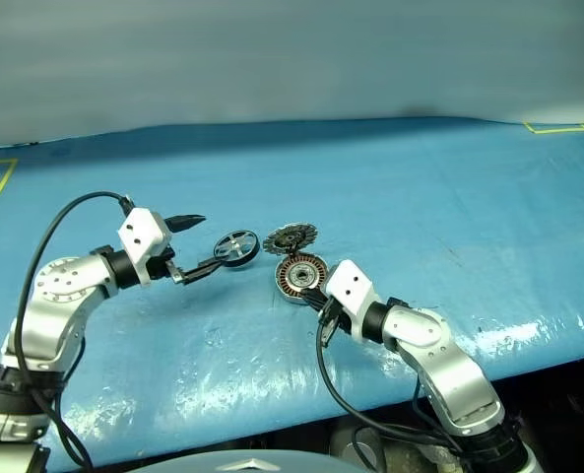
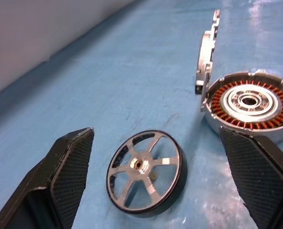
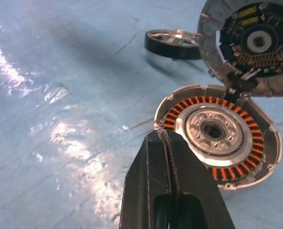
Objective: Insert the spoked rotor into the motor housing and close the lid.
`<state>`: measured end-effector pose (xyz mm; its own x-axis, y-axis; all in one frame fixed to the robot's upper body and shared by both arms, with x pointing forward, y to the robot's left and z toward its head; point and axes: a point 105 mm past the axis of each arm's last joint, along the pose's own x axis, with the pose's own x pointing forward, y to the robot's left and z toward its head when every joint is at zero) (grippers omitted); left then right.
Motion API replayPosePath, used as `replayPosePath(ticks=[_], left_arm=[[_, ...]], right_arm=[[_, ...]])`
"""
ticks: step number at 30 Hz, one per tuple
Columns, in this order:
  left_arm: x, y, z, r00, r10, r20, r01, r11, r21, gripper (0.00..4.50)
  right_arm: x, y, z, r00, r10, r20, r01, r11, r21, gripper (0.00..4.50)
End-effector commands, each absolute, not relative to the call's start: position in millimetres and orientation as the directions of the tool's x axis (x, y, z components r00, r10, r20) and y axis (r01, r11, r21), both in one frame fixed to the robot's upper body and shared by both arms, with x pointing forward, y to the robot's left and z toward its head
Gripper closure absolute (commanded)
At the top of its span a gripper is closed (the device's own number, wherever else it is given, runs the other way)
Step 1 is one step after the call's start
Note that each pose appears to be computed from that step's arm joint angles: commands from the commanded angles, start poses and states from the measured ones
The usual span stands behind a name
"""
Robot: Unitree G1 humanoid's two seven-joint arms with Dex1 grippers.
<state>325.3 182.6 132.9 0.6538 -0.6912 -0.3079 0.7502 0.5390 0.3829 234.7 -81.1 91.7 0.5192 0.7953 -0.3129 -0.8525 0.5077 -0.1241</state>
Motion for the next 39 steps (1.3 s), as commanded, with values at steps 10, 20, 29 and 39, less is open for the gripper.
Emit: replayPosePath(ticks=[10, 20, 29, 39], left_arm=[[366, 161, 138, 0.466, -0.73, -0.499, 0.865, 0.257, 0.431, 0.0], [380, 147, 128, 0.372, -0.688, -0.624, 0.886, 0.063, 0.458, 0.0], [380, 140, 120, 0.325, -0.689, -0.648, 0.899, 0.012, 0.439, 0.0], [381, 148, 127, 0.349, -0.69, -0.634, 0.89, 0.033, 0.455, 0.0]], right_arm=[[224, -95, 121, 0.609, 0.756, -0.242, -0.793, 0.57, -0.213, 4.46], [224, -104, 112, 0.686, 0.68, -0.259, -0.728, 0.648, -0.224, 4.46], [226, -106, 108, 0.709, 0.651, -0.27, -0.705, 0.667, -0.242, 4.46], [227, -104, 107, 0.701, 0.66, -0.271, -0.713, 0.659, -0.24, 4.46]])
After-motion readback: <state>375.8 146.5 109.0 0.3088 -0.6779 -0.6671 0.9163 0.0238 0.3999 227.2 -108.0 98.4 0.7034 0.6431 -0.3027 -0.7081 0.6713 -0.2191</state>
